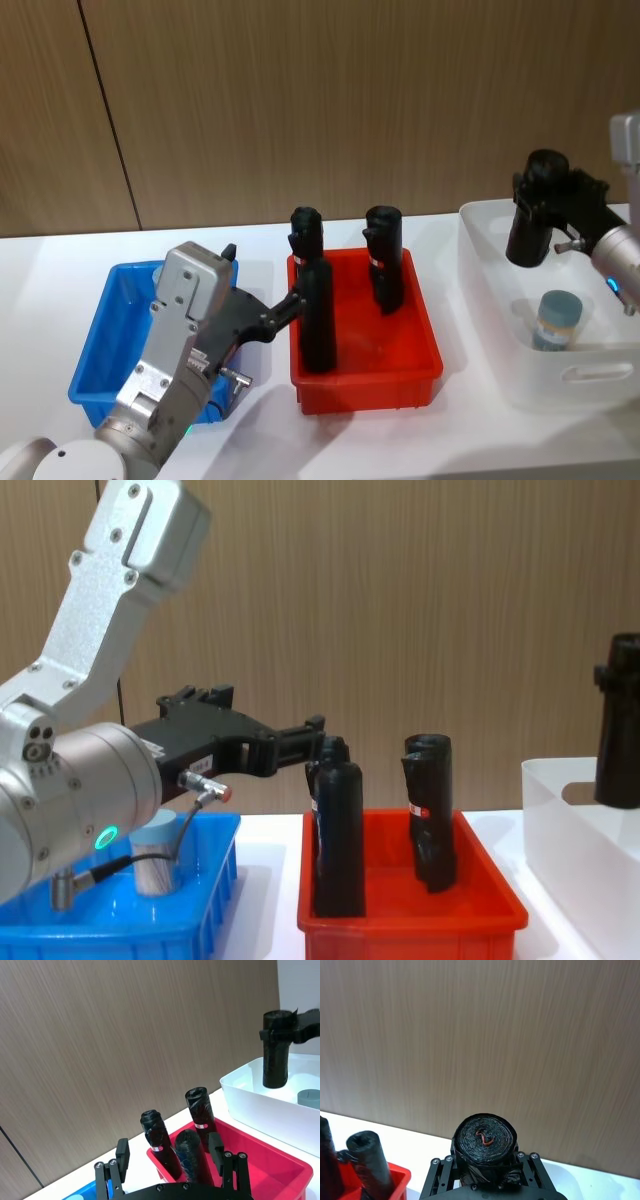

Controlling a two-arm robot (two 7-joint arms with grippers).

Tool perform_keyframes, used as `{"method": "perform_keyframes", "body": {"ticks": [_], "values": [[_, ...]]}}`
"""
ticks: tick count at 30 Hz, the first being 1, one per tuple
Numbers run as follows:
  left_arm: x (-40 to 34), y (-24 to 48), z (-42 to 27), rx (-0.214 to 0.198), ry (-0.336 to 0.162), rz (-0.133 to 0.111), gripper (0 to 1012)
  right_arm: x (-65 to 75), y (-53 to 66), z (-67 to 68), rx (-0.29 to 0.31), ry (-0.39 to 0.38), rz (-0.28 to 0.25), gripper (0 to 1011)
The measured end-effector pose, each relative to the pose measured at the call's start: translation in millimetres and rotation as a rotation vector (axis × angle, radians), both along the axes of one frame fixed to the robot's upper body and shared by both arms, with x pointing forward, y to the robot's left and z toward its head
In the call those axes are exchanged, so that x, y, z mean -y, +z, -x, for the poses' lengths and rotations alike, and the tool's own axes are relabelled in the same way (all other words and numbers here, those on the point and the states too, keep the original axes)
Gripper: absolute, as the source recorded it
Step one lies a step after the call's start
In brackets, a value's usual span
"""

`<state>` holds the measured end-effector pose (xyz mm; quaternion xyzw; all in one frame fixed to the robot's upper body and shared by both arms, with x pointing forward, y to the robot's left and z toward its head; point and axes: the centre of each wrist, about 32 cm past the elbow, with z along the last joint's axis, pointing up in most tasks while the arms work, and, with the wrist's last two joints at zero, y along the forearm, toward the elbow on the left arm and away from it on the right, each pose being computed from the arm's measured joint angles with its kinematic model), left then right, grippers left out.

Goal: Pick the cotton swabs from the blue box and place them into the white box.

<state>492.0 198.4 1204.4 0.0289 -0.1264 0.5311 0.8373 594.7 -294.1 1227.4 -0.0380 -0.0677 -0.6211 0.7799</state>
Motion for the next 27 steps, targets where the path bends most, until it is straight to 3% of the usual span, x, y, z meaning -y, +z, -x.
{"method": "perform_keyframes", "body": {"ticks": [4, 12, 21, 27], "values": [[0.0, 0.0, 0.0, 0.000, 0.000, 0.000, 1003, 0.2, -7.2, -5.3, -0.017, -0.011, -0.001, 531], [0.0, 0.0, 0.0, 0.000, 0.000, 0.000, 1003, 1.0, -16.1, -11.4, -0.037, -0.030, -0.002, 785], [0.0, 0.0, 0.0, 0.000, 0.000, 0.000, 1003, 2.6, -19.4, -10.8, -0.031, -0.041, -0.004, 1001], [0.0, 0.0, 0.0, 0.000, 0.000, 0.000, 1003, 3.5, -19.6, -8.7, -0.023, -0.044, -0.008, 1001]]}}
